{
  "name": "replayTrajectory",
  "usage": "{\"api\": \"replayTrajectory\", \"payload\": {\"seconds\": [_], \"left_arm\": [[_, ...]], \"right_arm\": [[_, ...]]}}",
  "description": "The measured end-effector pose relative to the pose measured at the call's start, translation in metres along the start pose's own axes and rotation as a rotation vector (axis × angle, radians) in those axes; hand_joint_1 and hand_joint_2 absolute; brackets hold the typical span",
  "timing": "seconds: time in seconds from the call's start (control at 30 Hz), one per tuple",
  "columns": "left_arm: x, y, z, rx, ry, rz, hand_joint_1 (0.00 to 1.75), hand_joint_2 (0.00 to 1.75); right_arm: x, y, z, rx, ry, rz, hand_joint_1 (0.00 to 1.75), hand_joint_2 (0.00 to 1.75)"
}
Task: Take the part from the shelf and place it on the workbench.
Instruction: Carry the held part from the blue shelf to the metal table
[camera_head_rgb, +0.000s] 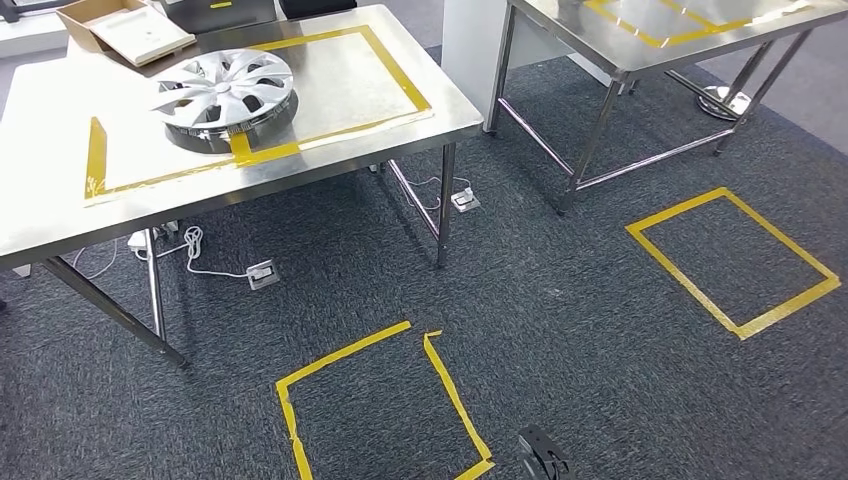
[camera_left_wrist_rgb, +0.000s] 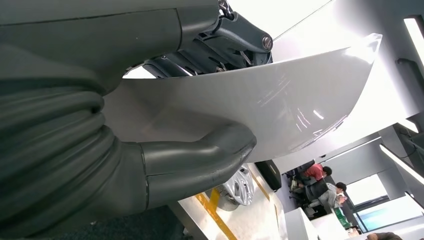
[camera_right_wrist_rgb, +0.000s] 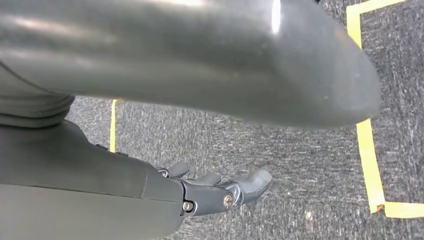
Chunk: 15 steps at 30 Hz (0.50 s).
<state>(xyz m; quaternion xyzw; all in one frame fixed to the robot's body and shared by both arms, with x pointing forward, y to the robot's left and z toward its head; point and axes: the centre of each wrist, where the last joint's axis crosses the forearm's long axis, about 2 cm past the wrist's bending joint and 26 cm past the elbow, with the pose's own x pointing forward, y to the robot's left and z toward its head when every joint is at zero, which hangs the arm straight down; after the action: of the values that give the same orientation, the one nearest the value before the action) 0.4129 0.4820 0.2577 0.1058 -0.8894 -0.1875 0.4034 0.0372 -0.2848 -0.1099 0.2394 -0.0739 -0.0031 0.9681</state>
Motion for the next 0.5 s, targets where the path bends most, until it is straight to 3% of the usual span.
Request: {"api": "replayTrajectory", "payload": {"seconds": [0.5], "left_arm": [[-0.0001, 0.0044, -0.0045, 0.011, 0.003, -0.005, 1.75, 1.75]], "right_arm": [[-0.0004, 0.0, 0.0, 0.0, -0.002, -0.005, 0.0, 0.0]]}}
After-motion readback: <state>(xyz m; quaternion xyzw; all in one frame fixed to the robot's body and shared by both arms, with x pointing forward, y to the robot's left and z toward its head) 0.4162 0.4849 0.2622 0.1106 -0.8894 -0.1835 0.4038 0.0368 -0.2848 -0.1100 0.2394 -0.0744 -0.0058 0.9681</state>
